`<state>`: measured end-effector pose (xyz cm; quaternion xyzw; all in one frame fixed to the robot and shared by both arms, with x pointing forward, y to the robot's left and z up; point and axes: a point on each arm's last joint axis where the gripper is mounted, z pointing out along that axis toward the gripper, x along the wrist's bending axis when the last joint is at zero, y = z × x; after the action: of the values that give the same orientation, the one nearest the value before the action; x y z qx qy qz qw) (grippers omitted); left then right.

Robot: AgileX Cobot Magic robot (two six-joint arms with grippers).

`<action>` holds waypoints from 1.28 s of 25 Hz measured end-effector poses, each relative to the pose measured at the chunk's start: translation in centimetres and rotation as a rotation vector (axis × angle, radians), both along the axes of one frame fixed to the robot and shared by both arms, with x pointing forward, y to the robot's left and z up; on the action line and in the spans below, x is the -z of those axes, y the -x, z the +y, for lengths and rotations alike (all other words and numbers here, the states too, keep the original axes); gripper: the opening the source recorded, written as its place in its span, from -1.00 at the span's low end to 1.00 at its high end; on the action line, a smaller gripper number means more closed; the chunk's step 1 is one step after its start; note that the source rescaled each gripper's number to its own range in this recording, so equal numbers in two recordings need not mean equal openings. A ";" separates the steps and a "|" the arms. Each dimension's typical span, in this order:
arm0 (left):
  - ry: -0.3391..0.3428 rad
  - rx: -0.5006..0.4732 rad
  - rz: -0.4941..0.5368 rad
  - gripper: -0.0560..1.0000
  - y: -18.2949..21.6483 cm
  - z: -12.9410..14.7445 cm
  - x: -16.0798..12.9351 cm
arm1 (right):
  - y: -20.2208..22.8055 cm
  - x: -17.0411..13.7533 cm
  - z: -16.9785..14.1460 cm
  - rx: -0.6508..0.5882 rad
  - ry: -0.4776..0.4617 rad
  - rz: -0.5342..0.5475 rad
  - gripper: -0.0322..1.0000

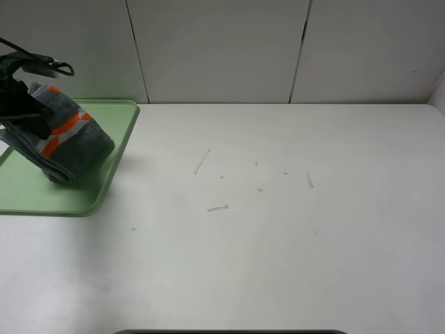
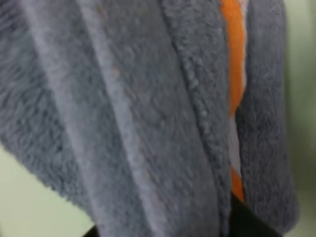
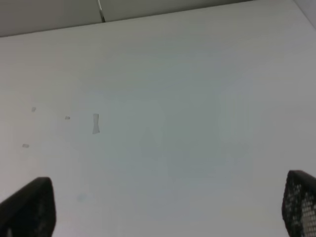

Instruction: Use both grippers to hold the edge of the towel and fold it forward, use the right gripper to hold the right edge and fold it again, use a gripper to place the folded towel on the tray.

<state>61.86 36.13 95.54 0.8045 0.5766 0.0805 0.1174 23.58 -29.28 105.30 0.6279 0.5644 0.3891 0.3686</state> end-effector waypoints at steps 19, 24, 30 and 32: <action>-0.106 0.026 -0.071 0.98 -1.3 1.3 -2.2 | 0.0 0.0 0.0 0.000 0.000 0.000 1.00; -0.119 -0.011 -0.122 1.00 -1.0 1.4 -6.2 | 0.0 0.0 0.0 0.000 0.000 0.001 1.00; -0.053 -0.035 -0.079 1.00 -0.5 0.9 -6.4 | 0.0 0.0 0.0 0.000 0.001 0.001 1.00; -0.028 -0.039 -0.062 1.00 -0.3 0.7 -6.4 | 0.0 0.0 0.0 0.000 0.001 0.001 1.00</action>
<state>62.18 36.79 101.90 0.7917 0.5872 0.1157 0.1222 23.59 -29.28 105.28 0.6278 0.5647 0.3887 0.3685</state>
